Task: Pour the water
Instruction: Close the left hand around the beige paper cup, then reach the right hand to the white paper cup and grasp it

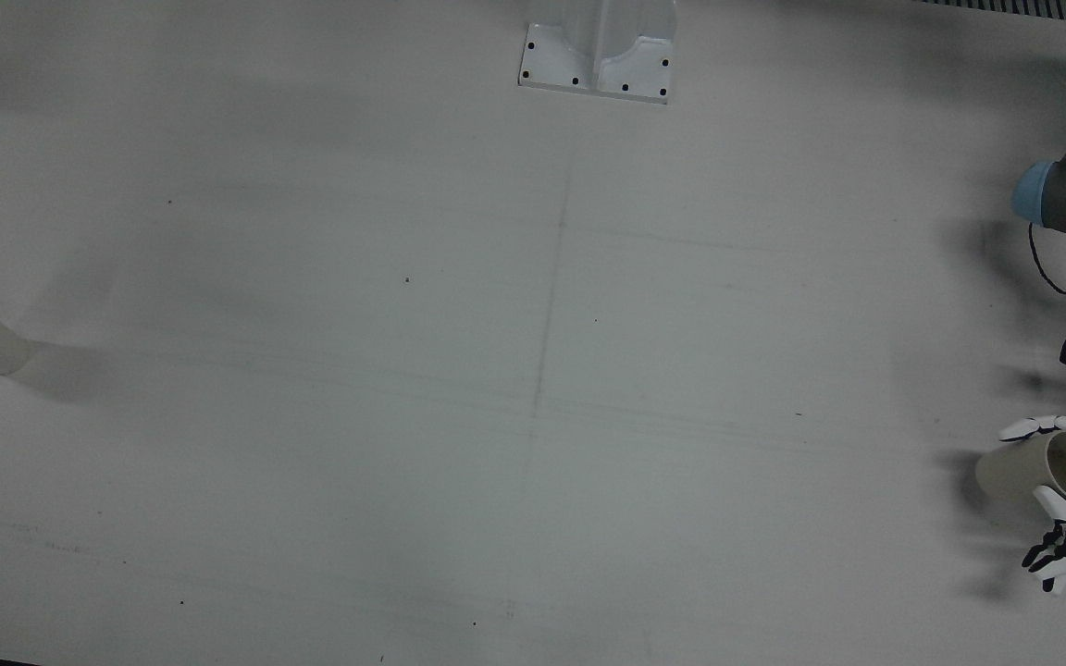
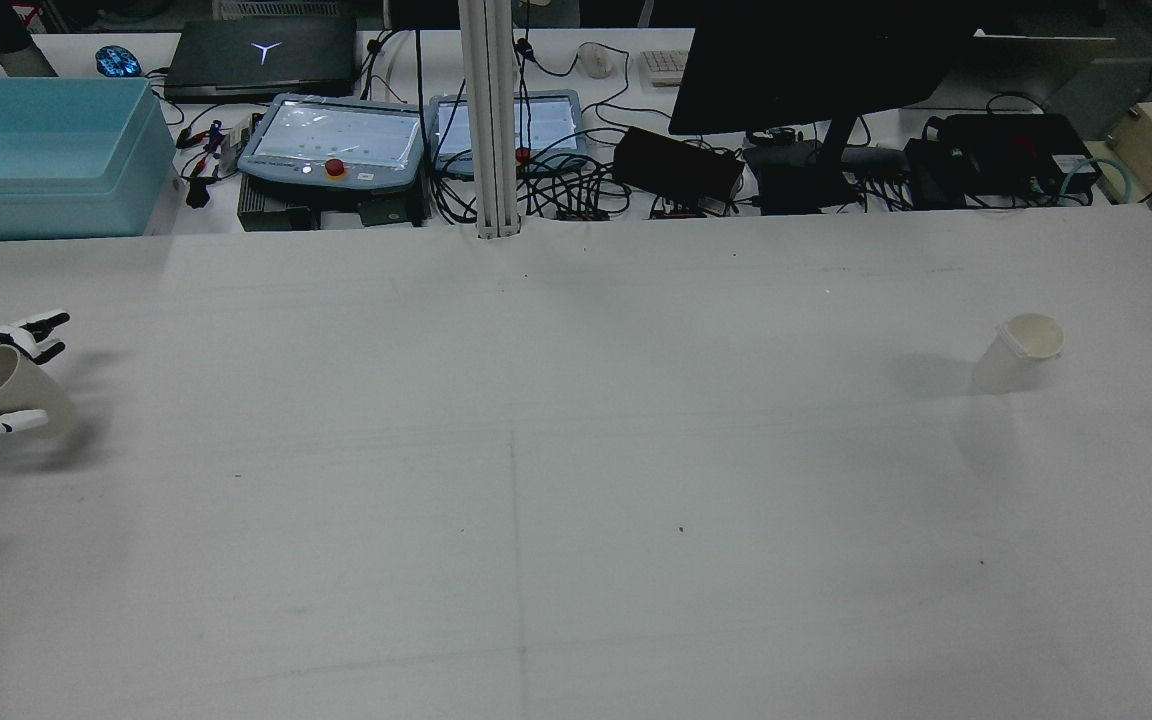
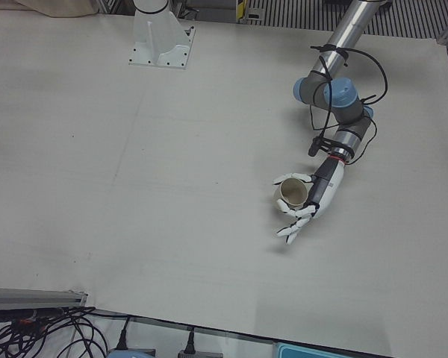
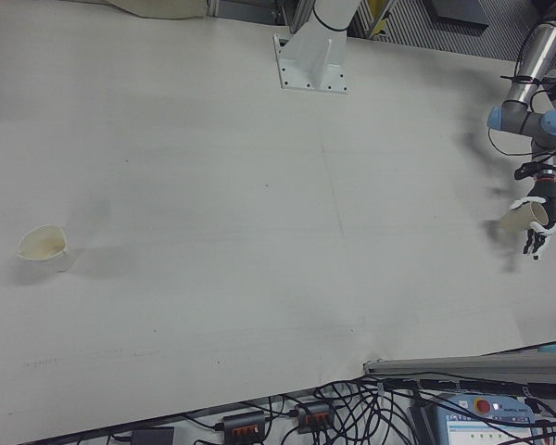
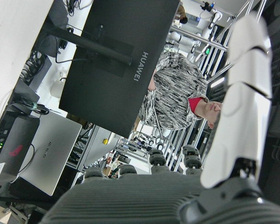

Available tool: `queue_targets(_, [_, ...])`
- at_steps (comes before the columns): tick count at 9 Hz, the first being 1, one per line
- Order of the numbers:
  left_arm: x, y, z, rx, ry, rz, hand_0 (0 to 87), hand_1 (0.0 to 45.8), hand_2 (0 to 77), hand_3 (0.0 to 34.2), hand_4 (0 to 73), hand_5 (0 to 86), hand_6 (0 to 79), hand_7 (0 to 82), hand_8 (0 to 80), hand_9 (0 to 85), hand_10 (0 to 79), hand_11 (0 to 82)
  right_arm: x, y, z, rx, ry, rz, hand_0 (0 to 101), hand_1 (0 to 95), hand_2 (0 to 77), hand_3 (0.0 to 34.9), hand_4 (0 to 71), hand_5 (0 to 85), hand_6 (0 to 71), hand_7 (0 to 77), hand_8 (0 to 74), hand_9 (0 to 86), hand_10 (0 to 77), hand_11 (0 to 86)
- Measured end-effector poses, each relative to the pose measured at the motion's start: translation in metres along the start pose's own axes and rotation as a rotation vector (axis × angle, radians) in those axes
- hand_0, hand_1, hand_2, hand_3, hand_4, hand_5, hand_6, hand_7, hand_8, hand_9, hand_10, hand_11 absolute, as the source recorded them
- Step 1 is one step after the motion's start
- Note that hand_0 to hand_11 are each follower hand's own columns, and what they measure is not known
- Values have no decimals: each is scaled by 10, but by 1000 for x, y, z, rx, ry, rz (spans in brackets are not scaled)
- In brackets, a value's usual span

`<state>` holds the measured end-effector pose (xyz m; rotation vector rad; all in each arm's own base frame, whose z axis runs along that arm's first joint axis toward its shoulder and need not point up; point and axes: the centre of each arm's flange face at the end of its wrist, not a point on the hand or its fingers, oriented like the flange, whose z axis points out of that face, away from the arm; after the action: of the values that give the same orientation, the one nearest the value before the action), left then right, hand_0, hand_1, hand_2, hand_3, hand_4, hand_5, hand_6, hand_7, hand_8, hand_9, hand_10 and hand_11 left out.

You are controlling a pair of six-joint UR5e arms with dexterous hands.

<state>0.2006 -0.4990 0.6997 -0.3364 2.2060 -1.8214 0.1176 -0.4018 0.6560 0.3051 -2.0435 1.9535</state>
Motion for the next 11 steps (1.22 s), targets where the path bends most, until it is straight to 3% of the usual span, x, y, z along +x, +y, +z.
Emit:
queue_targets(1, [0, 20, 5, 0, -1, -11, 798, 251, 267, 0, 469, 425, 175, 158, 104, 38, 76, 136, 26, -22, 14, -22, 36, -2, 551, 300, 224, 128, 5, 87, 120, 11, 5, 5, 5, 11])
queue_targets(3, [1, 54, 11, -5, -2, -21, 799, 245, 300, 0, 469, 425, 175, 158, 98, 38, 71, 136, 90, -81, 20, -44, 125, -20, 551, 300, 224, 128, 5, 87, 136, 11, 22, 5, 5, 11])
queue_targets(4, [2, 61, 12, -8, -2, -22, 799, 240, 311, 0, 469, 425, 180, 169, 104, 38, 71, 136, 110, -111, 12, -48, 148, -34, 552, 284, 322, 127, 5, 87, 136, 11, 22, 5, 5, 11])
queue_targets(5, [2, 65, 12, -7, -3, -23, 799, 240, 311, 0, 469, 420, 180, 169, 104, 38, 76, 136, 125, -142, 0, -47, 162, -43, 629, 322, 289, 128, 5, 109, 120, 11, 16, 5, 0, 11])
queue_targets(6, [2, 69, 13, -7, -3, -23, 801, 240, 311, 0, 469, 420, 180, 169, 104, 38, 76, 136, 136, -167, -10, -47, 167, -45, 629, 322, 169, 127, 5, 87, 82, 11, 5, 5, 5, 11])
queue_targets(7, [1, 71, 13, -6, -5, -23, 801, 240, 311, 0, 469, 420, 180, 169, 104, 38, 76, 136, 145, -183, -7, -50, 169, -44, 637, 360, 185, 127, 5, 93, 98, 11, 5, 5, 5, 11])
queue_targets(10, [2, 76, 14, -7, -7, -23, 796, 224, 327, 0, 469, 425, 180, 180, 104, 38, 71, 136, 174, -176, 41, -103, 200, -32, 589, 273, 218, 127, 5, 93, 104, 11, 5, 5, 5, 11])
queue_targets(11, [2, 79, 14, -8, -7, -24, 799, 224, 327, 0, 469, 425, 180, 180, 104, 38, 76, 136, 180, -169, 53, -118, 202, -26, 588, 289, 164, 127, 5, 93, 114, 11, 16, 5, 5, 11])
